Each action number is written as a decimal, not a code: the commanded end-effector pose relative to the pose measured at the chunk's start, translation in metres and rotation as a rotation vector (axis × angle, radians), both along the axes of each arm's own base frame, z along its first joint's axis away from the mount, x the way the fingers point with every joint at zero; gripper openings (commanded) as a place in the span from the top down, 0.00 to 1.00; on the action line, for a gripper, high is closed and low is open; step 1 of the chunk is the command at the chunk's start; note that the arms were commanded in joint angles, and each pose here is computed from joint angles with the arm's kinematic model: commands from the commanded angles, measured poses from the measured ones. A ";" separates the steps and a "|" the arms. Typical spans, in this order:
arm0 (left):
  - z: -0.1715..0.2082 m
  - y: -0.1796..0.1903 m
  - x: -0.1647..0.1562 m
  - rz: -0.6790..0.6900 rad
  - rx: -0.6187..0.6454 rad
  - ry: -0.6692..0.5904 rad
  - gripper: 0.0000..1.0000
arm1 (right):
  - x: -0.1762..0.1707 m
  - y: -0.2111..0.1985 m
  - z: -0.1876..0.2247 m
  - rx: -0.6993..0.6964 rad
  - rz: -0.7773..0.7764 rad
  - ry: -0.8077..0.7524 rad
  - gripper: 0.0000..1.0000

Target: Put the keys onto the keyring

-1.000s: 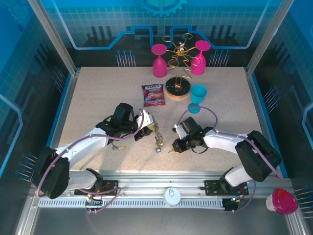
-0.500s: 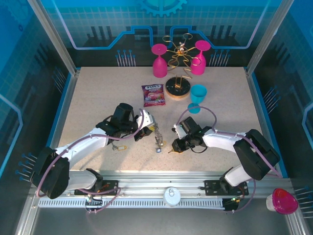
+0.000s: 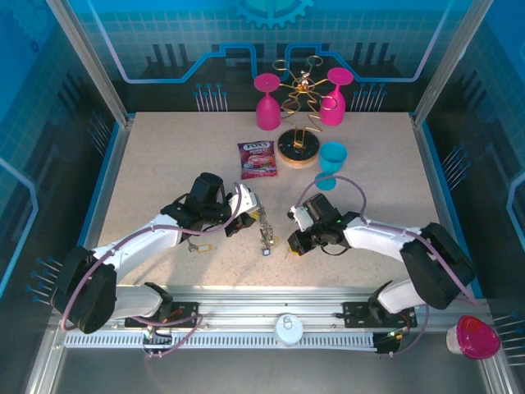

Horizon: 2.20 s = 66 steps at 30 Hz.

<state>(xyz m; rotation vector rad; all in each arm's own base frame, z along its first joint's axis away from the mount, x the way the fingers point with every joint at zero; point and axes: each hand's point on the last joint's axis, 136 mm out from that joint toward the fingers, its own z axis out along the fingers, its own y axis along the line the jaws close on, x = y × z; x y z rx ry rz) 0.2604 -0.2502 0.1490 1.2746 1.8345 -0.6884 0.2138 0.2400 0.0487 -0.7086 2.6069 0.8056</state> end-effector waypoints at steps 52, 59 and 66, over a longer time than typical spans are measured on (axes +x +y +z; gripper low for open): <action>0.026 -0.023 -0.039 -0.147 -0.025 0.016 1.00 | 0.005 0.074 0.152 0.353 0.432 -0.603 1.00; 0.026 -0.023 -0.040 -0.153 -0.024 0.020 1.00 | 0.014 0.073 0.148 0.313 0.398 -0.614 1.00; 0.029 -0.023 -0.039 -0.150 -0.029 0.009 1.00 | 0.029 0.063 0.141 0.224 0.308 -0.608 1.00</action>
